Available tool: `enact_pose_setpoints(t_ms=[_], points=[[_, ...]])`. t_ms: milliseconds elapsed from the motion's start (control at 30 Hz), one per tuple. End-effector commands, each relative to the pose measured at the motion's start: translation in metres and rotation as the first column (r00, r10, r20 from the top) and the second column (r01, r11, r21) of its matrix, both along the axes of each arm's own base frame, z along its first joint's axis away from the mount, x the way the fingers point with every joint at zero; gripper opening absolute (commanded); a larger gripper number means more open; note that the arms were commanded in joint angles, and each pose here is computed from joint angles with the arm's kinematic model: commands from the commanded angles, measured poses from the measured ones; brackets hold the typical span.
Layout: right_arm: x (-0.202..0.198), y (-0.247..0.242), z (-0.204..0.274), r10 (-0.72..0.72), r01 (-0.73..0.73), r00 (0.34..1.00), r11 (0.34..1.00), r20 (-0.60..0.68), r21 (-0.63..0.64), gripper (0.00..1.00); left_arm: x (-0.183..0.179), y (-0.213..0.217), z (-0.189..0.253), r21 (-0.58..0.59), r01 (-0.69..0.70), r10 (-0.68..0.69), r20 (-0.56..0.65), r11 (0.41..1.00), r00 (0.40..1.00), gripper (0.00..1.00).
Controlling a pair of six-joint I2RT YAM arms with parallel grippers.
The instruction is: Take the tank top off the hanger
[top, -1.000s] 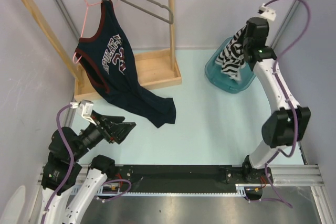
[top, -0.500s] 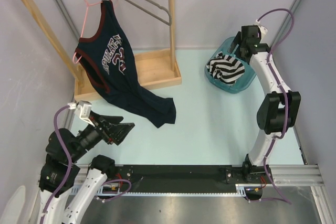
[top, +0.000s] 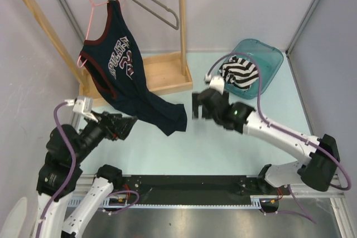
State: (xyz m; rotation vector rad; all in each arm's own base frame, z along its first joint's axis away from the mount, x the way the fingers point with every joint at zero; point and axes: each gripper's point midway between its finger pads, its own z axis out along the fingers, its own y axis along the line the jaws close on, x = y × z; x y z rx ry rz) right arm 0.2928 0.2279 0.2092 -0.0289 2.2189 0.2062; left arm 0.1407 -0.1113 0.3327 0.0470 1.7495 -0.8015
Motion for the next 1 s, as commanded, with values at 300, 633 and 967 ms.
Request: enact_pose_setpoints(t_ms=[300,633,967], points=[[-0.152,0.067,-0.067,0.201,-0.204,0.973,0.979,-0.118,-0.016,1.0,0.086,0.053,0.142,0.13,-0.394,0.365,0.201,0.91,0.909,0.98],[-0.193,0.064,-0.058,0.238,-0.244,0.961,0.969,-0.142,-0.032,1.0,0.161,0.109,0.182,0.184,-0.533,0.506,0.174,0.826,0.844,1.0],[-0.209,0.048,-0.036,0.346,-0.326,0.93,0.933,-0.127,0.156,1.0,0.212,0.157,0.15,0.233,-0.559,0.557,0.078,0.796,0.827,0.99]])
